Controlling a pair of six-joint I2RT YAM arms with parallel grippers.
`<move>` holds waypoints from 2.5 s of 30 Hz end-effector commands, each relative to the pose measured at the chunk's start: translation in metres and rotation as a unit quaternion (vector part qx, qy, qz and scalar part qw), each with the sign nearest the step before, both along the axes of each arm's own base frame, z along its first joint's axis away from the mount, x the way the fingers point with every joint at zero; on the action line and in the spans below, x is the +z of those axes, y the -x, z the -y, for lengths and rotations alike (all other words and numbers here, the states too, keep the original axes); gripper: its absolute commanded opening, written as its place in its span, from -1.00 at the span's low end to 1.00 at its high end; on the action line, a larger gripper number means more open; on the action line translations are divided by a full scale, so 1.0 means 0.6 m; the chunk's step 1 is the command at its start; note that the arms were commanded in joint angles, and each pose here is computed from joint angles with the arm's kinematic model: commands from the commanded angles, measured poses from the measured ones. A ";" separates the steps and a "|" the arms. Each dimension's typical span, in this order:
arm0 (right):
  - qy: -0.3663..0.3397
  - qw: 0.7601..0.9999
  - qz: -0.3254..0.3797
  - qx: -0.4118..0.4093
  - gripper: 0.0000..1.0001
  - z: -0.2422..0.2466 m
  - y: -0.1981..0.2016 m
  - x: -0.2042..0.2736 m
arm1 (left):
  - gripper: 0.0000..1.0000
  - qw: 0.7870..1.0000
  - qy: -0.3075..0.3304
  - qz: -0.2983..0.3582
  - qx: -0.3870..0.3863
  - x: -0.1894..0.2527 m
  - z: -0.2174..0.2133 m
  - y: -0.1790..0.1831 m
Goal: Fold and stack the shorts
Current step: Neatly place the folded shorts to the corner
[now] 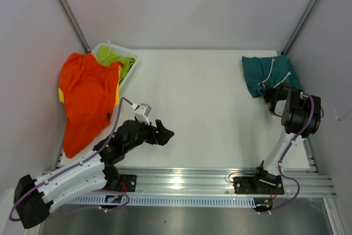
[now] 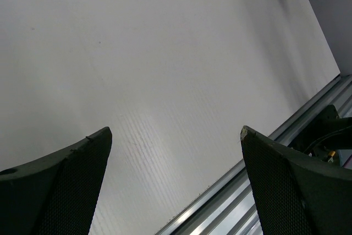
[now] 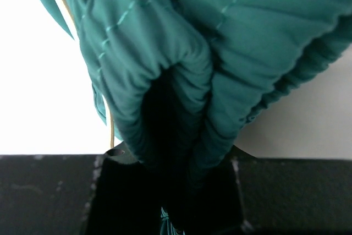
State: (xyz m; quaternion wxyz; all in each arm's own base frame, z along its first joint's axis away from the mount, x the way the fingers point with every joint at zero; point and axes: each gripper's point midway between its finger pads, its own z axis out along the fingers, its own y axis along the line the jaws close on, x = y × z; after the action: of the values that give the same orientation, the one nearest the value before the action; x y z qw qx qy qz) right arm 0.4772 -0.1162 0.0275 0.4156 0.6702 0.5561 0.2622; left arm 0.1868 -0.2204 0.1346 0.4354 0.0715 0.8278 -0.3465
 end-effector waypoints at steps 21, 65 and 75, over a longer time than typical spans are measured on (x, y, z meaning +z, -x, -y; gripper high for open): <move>0.026 0.999 -0.028 0.009 0.52 -0.004 -0.094 0.070 | 0.99 1.000 0.020 0.019 -0.006 0.030 0.022 -0.018; 0.038 0.972 0.073 0.222 -0.86 -0.066 -0.313 0.047 | 0.99 0.999 0.007 0.043 0.005 0.069 0.002 -0.017; 0.162 0.937 0.116 0.286 0.63 -0.104 -0.297 0.287 | 0.99 0.992 -0.056 0.071 0.088 0.166 -0.057 -0.064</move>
State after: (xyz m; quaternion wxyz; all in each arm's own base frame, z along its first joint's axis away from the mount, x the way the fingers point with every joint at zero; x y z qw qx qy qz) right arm 0.6715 -0.0651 0.1251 0.4507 0.4275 0.6993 0.3537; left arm 0.2146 -0.2072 0.2216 0.5007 0.0590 0.8085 -0.3035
